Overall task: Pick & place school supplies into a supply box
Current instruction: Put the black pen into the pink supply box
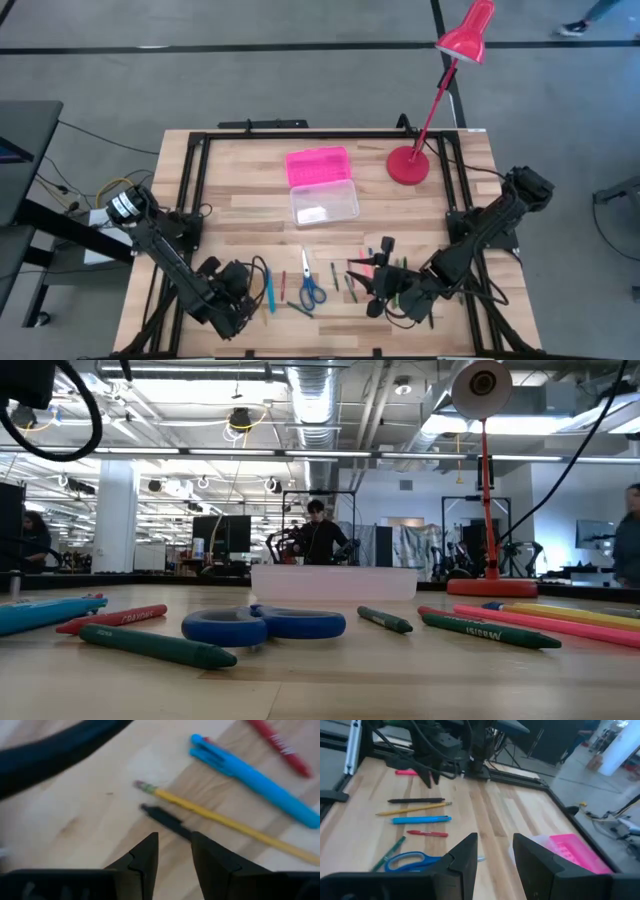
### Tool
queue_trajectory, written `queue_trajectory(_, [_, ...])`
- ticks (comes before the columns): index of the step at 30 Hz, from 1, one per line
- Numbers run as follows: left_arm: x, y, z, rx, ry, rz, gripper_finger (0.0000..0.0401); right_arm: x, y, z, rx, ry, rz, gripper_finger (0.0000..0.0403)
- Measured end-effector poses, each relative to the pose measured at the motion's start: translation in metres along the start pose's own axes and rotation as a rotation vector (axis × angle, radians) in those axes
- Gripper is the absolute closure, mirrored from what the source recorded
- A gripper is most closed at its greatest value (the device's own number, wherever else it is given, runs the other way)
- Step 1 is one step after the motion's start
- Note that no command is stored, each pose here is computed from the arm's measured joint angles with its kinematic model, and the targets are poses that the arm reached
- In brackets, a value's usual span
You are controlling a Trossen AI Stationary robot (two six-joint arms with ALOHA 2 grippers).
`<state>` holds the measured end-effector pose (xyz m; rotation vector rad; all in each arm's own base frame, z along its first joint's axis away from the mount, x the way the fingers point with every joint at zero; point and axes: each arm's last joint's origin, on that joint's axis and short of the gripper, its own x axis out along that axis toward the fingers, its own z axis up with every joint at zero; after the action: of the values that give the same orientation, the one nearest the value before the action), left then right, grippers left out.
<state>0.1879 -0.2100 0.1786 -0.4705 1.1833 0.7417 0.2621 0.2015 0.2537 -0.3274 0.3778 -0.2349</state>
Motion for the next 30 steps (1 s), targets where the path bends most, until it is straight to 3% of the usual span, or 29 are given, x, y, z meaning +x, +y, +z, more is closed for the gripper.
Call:
queue_trajectory(7, [0.001,-0.002,0.002,-0.155,0.066,0.0,0.0233,0.007,-0.005,0.0,-0.006,0.01,-0.022,0.0284])
queue_trajectory(11, [0.002,-0.002,0.004,-0.175,0.102,0.01,0.0214,0.008,-0.005,-0.001,-0.001,0.013,-0.024,0.0284])
queue_trajectory(15, [0.004,-0.003,0.009,-0.193,0.088,0.001,0.0207,0.005,-0.003,-0.001,0.003,0.009,-0.013,0.0284])
queue_trajectory(22, [0.028,-0.005,0.007,-0.202,0.101,-0.107,0.0207,-0.001,0.002,-0.001,0.031,0.001,0.008,0.0284])
queue_trajectory(30, [0.033,-0.004,0.005,-0.202,0.112,-0.118,0.0207,-0.008,0.007,-0.001,0.056,-0.007,0.031,0.0284])
